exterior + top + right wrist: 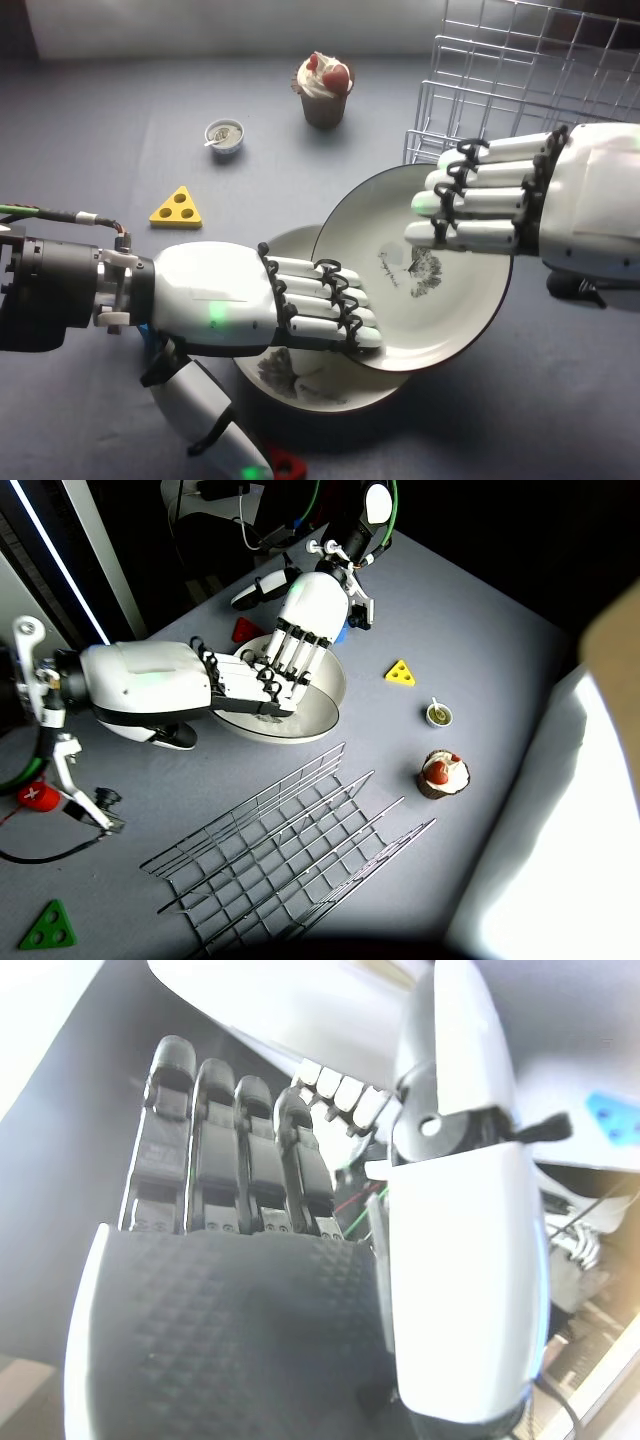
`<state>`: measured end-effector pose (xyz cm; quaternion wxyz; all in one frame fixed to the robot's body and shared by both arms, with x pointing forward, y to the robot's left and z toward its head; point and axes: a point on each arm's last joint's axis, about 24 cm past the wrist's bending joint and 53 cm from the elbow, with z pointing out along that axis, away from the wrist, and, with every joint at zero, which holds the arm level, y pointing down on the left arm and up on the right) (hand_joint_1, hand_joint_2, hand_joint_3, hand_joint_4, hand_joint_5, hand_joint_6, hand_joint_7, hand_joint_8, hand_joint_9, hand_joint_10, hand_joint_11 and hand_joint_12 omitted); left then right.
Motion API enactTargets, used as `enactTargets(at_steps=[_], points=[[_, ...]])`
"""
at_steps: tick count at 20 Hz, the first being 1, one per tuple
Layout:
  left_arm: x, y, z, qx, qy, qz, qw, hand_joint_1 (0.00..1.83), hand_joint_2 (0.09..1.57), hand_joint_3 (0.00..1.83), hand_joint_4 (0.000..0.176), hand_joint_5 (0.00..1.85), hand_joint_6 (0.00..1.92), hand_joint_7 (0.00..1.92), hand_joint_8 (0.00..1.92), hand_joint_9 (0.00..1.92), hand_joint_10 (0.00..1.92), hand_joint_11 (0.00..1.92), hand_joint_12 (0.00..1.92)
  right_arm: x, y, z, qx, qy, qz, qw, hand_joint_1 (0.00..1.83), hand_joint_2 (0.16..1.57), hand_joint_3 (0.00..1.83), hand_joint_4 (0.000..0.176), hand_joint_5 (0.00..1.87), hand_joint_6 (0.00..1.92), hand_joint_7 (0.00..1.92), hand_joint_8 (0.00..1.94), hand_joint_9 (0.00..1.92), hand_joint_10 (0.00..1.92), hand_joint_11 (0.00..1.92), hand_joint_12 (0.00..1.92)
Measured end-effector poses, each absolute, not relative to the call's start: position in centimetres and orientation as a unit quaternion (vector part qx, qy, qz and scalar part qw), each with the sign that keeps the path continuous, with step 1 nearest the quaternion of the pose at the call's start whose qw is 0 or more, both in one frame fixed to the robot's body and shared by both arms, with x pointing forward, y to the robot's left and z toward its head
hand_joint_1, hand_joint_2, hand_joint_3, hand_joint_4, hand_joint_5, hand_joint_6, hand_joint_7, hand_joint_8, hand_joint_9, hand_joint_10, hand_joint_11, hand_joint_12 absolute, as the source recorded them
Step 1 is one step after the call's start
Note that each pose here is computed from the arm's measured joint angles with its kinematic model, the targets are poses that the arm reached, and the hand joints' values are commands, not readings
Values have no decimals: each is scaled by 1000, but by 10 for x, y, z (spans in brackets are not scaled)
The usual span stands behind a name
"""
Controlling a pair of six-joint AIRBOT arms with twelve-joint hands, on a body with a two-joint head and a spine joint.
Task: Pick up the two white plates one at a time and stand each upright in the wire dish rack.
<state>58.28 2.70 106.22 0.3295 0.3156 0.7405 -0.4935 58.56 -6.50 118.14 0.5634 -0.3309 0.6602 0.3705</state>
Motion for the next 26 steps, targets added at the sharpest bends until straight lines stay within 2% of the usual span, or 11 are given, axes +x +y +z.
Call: enactTargets(at_steps=[2, 4, 6, 9, 15, 20, 26], points=[[582, 28, 1061, 314, 741, -495, 328, 58, 882, 6, 0, 79, 0, 91, 0, 72, 2, 47, 1, 585, -64, 1176, -335, 662, 370, 559, 1244, 982, 0, 0, 269, 9, 180, 0, 220, 0, 275, 66], [582, 28, 1061, 314, 741, -494, 328, 35, 884, 5, 0, 91, 5, 87, 0, 69, 0, 64, 9, 587, -62, 1174, -332, 663, 372, 558, 1235, 981, 0, 0, 368, 6, 288, 8, 298, 8, 333, 91], [582, 29, 1061, 314, 741, -494, 328, 65, 880, 2, 0, 91, 3, 79, 1, 62, 0, 45, 1, 590, -59, 1172, -330, 663, 375, 557, 1250, 971, 0, 0, 371, 2, 277, 0, 273, 0, 292, 72], [583, 30, 1061, 314, 741, -494, 329, 89, 878, 0, 0, 116, 10, 112, 12, 97, 12, 82, 16, 596, -51, 1165, -329, 665, 378, 554, 1258, 947, 0, 0, 328, 1, 310, 12, 311, 15, 339, 91], [583, 30, 1063, 312, 741, -496, 329, 55, 878, 1, 0, 104, 1, 103, 2, 96, 5, 90, 17, 620, -33, 1165, -293, 672, 389, 558, 1267, 928, 0, 0, 345, 4, 323, 6, 288, 0, 304, 72], [585, 33, 1063, 311, 742, -493, 331, 36, 873, 0, 0, 85, 3, 90, 5, 77, 6, 81, 12, 621, -18, 1156, -300, 673, 390, 553, 1281, 968, 9, 0, 342, 8, 309, 6, 280, 6, 335, 83], [586, 34, 1064, 307, 742, -495, 331, 47, 871, 0, 0, 102, 1, 106, 2, 87, 2, 76, 7, 604, -2, 1152, -323, 664, 394, 547, 1309, 984, 1, 0, 472, 4, 469, 6, 458, 9, 470, 114]])
